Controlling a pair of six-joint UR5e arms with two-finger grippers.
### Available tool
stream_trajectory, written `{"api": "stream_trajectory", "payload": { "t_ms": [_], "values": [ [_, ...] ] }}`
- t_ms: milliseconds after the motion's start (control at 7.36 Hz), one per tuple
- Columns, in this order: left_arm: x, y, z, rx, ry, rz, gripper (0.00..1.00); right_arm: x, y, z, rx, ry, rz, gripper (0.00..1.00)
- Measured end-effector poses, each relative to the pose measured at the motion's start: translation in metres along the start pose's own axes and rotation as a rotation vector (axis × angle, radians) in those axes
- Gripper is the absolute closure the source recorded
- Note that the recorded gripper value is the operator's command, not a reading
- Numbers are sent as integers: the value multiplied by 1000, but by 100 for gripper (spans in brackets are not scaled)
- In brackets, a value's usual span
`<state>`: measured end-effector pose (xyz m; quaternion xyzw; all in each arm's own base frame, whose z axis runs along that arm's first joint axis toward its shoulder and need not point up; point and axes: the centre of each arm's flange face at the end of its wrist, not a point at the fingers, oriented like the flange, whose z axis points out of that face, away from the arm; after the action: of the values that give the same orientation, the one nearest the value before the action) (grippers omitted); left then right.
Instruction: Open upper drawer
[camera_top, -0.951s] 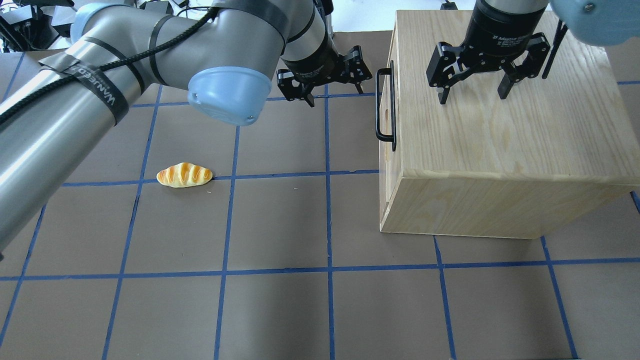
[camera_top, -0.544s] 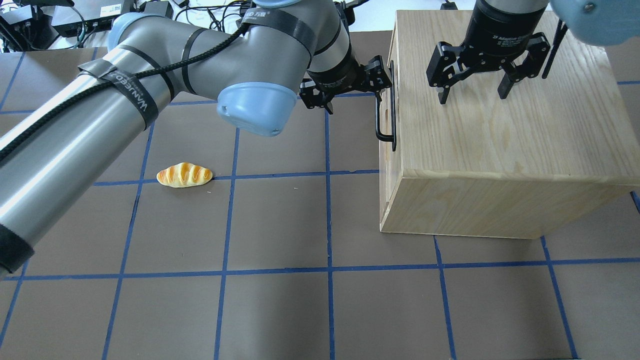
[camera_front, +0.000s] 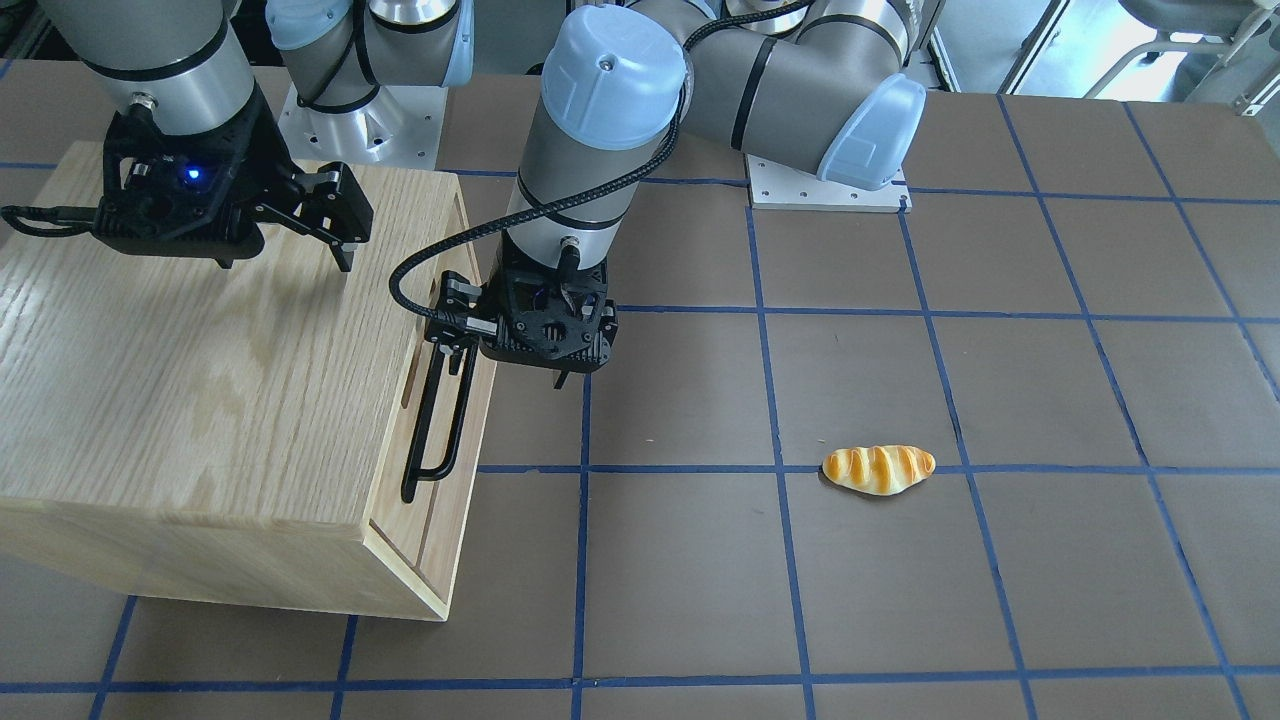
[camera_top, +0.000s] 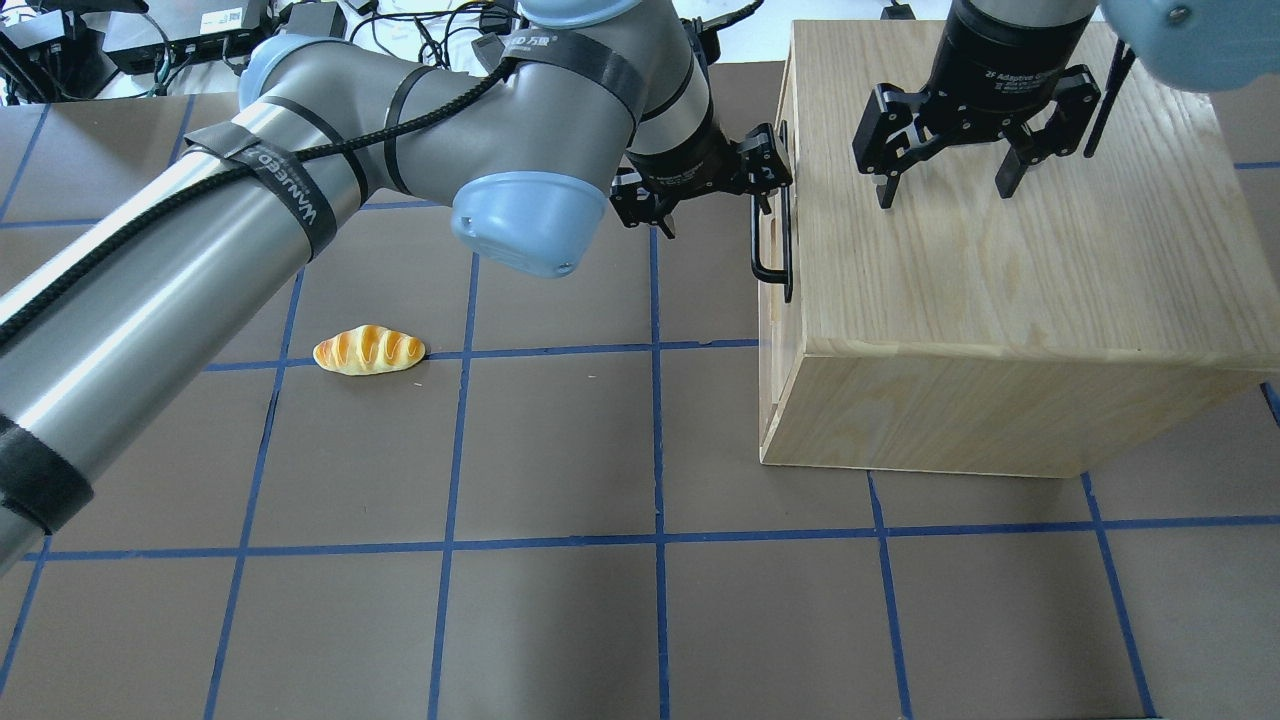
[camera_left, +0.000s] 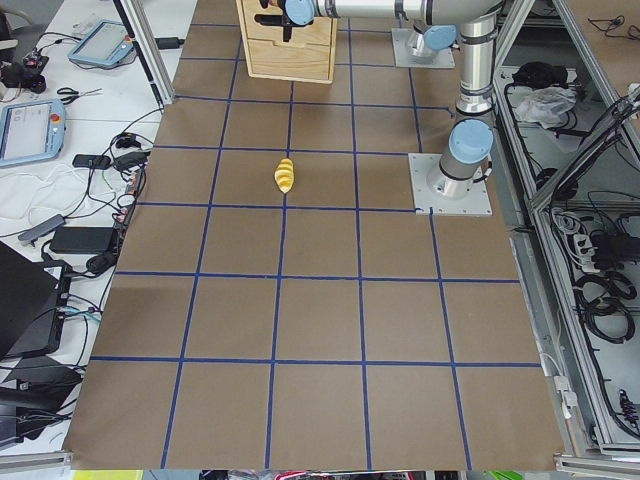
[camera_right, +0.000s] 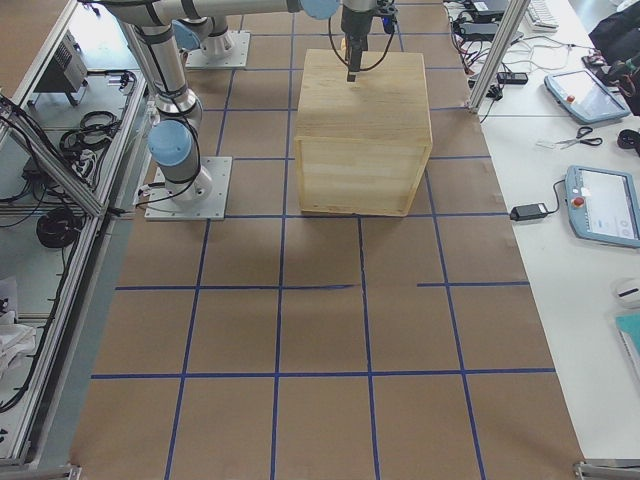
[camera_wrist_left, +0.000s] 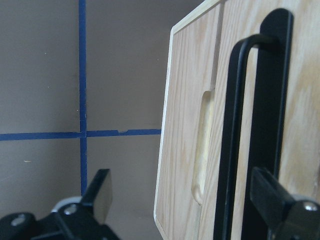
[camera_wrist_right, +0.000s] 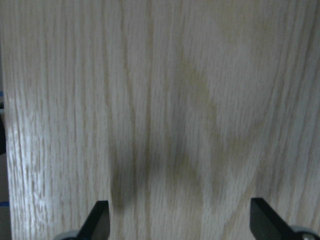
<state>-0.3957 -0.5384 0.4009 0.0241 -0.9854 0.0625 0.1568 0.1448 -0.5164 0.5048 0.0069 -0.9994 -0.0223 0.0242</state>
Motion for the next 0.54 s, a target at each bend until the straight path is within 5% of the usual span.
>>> {"api": "stream_trajectory", "payload": {
  "t_ms": [544],
  "values": [
    [-1, 0, 12, -25, 5, -5, 0, 0, 0, 0, 0, 0, 0, 0]
  ]
}}
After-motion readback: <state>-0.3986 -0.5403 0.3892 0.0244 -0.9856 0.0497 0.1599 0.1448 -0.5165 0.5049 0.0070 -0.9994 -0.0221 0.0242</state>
